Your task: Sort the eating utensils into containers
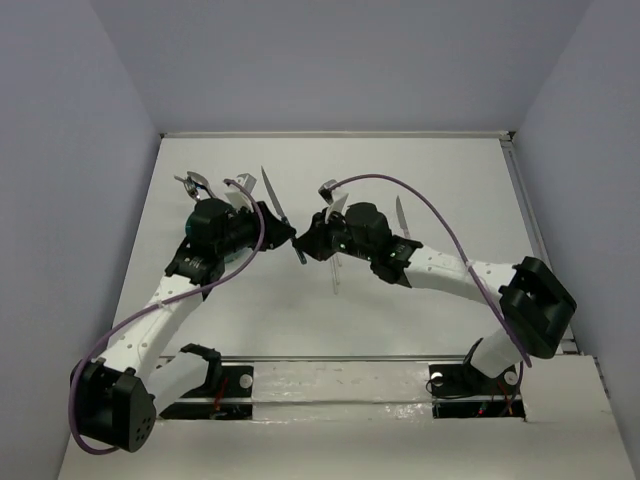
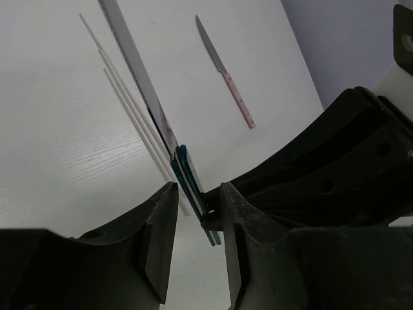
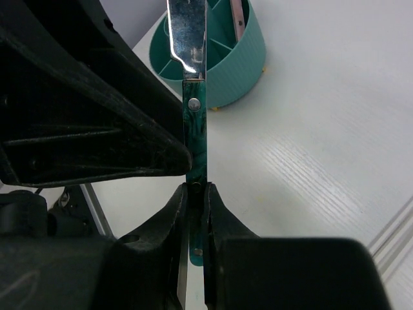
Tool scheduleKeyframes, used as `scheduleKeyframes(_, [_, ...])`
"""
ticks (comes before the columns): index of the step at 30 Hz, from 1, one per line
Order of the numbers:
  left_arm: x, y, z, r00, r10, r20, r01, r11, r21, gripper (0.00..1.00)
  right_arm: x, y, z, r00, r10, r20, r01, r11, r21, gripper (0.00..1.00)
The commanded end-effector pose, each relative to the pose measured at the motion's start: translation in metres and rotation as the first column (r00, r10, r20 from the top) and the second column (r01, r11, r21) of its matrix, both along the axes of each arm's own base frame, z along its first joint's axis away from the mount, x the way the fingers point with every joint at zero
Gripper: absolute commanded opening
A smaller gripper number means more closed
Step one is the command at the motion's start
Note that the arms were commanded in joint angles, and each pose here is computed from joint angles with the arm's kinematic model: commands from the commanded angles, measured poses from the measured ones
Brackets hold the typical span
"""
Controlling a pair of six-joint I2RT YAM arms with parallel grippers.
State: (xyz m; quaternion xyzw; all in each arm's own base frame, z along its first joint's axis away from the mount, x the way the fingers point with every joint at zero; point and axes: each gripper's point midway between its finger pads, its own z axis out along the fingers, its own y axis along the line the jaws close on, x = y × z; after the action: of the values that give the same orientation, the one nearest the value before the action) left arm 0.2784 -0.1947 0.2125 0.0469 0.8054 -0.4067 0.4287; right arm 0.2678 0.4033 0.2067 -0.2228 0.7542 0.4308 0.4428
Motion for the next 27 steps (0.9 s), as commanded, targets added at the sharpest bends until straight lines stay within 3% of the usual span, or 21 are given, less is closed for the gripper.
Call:
scheduleKeyframes(1, [0.005,0.001,0.024,0.997,0.005,0.075,-0.001,0.999,-0.048,0.33,-0.006,0.022,0.042,0.995,0.052,0.086,-0.060,0.994,0.092,0.00])
scheduleKeyframes(6, [0.010,0.005,0.015,0.998,0.036,0.053,-0.035,0.999,-0.021,0.23,-0.011,0.025,0.044,0.994,0.067,0.091,-0.076,0.992,0.101,0.00])
scheduleKeyframes(7, [0.011,0.006,0.014,0.998,0.040,0.052,-0.039,0.999,-0.016,0.19,-0.015,0.027,0.045,0.993,0.079,0.092,-0.088,0.991,0.103,0.00])
scheduleKeyframes(8, [0.012,0.006,0.014,0.997,0.046,0.054,-0.046,0.999,-0.013,0.05,-0.016,0.027,0.045,0.992,0.082,0.093,-0.091,0.990,0.104,0.00])
scheduleKeyframes(9, [0.013,0.009,0.015,0.997,0.061,0.056,-0.060,0.998,-0.009,0.00,-0.016,0.026,0.045,0.993,0.080,0.092,-0.090,0.991,0.103,0.00])
scheduleKeyframes(12, [0.017,0.016,0.017,0.992,0.105,0.072,-0.106,0.994,0.013,0.00,-0.016,0.023,0.043,0.994,0.068,0.086,-0.076,0.992,0.103,0.02])
scheduleKeyframes(14, [0.020,0.022,0.020,0.986,0.143,0.090,-0.146,0.989,0.026,0.00,-0.017,0.020,0.037,0.995,0.060,0.080,-0.067,0.993,0.092,0.21])
scheduleKeyframes(15, [0.025,0.031,0.024,0.977,0.187,0.106,-0.192,0.981,0.034,0.00,-0.019,0.017,0.038,0.995,0.060,0.081,-0.067,0.993,0.093,0.40])
scheduleKeyframes(18, [0.031,0.047,0.029,0.954,0.272,0.125,-0.279,0.959,0.042,0.00,-0.022,0.009,0.030,0.996,0.053,0.070,-0.057,0.996,0.063,0.67])
scheduleKeyframes(21, [0.037,0.065,0.043,0.917,0.363,0.167,-0.373,0.927,0.032,0.00,-0.026,-0.006,0.015,0.998,0.023,0.060,-0.025,0.999,0.040,0.75])
scheduleKeyframes(27, [0.047,0.108,0.065,0.806,0.538,0.246,-0.567,0.822,0.062,0.00,-0.033,-0.042,0.013,0.994,-0.064,0.089,0.061,0.997,0.037,0.75])
